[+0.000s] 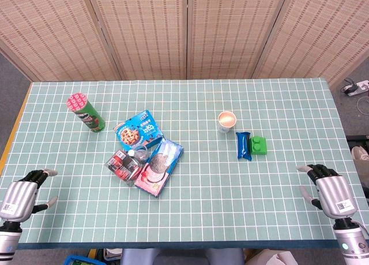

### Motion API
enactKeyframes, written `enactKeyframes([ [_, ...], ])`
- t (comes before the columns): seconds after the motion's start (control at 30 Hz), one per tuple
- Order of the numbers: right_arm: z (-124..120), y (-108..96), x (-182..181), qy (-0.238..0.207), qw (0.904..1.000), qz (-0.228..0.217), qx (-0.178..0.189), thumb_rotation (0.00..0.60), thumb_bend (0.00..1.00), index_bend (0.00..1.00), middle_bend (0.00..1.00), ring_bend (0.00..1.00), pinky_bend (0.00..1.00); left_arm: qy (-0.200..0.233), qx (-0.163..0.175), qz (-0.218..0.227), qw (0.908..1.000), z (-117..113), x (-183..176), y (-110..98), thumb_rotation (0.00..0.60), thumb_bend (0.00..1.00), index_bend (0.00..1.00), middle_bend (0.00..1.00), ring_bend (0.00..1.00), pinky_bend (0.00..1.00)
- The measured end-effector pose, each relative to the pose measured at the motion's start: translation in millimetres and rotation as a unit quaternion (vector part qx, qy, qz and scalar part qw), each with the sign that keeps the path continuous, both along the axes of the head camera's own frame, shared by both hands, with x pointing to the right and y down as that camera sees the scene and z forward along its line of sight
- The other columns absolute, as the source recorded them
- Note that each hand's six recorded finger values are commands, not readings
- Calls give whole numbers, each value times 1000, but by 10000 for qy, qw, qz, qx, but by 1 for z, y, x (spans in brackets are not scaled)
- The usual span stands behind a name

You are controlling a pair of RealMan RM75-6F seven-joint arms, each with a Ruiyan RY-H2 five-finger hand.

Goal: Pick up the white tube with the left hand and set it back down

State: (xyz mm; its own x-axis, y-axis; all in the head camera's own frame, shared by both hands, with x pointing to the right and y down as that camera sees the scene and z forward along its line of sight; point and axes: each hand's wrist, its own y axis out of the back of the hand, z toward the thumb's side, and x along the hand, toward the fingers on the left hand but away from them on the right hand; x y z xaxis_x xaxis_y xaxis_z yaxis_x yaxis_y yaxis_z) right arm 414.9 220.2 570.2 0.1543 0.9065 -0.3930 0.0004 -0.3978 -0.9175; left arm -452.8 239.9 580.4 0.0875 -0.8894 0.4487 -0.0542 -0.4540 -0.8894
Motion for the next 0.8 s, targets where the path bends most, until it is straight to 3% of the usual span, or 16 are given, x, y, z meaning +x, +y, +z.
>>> enactKeyframes([
  [0.37,-5,1,1,-40,10000,15,62,600,293,332,387,320,482,100,70,77,9999,1,7,-1,600,189,379,405,416,721],
  [0.47,-9,0,2,-79,9999,41,120,600,292,332,386,320,481,162,58,133,9998,1,13,-5,600,189,357,406,484,754],
  [0.53,-11,0,3,-105,9998,66,149,600,292,332,387,320,481,208,85,164,9996,0,18,-9,600,189,339,493,622,856],
  [0.67,-15,0,8,-145,9996,133,182,600,292,332,387,320,481,299,70,259,9992,-1,31,-16,600,213,302,793,842,991],
  [0.8,-22,3,14,-156,9993,241,242,600,293,332,387,320,481,230,39,446,9987,1,44,-22,600,436,279,950,959,1000],
])
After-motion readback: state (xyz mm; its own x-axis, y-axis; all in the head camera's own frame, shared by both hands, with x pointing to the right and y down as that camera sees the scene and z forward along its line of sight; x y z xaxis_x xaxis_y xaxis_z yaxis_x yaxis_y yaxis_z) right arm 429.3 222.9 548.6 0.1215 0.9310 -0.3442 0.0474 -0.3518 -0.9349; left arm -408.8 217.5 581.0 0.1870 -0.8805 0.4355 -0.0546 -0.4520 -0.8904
